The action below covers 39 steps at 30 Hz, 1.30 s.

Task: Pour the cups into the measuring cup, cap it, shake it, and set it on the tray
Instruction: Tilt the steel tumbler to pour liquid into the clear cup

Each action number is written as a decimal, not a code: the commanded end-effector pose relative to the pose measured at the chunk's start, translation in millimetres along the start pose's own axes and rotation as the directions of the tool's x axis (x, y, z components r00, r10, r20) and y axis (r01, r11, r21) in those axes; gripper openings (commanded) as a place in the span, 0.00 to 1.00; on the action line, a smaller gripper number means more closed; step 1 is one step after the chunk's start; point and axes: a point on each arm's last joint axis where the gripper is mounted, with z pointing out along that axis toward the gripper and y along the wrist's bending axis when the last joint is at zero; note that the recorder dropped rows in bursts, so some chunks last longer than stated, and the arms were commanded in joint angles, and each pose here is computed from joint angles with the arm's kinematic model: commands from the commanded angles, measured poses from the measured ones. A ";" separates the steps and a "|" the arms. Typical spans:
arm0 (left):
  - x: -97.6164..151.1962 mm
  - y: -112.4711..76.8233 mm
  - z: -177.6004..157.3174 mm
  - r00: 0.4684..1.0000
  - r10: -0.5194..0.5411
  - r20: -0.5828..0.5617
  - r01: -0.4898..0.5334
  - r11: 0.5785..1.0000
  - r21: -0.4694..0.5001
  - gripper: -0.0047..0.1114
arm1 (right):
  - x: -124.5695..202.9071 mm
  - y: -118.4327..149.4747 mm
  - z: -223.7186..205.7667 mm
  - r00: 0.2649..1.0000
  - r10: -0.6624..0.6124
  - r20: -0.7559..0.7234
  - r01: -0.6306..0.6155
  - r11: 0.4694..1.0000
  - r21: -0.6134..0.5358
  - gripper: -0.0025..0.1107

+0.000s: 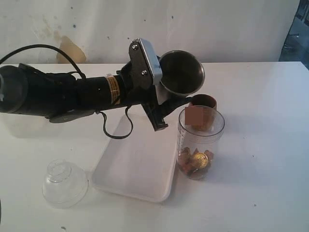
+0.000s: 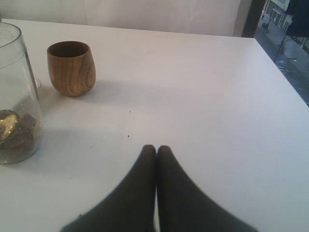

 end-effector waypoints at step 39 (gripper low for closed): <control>-24.5 12.4 7.2 0.970 0.236 0.053 -0.235 0.972 -0.020 0.04 | 1.1 -0.2 -0.1 0.999 0.044 0.001 -0.044 0.999 0.004 0.02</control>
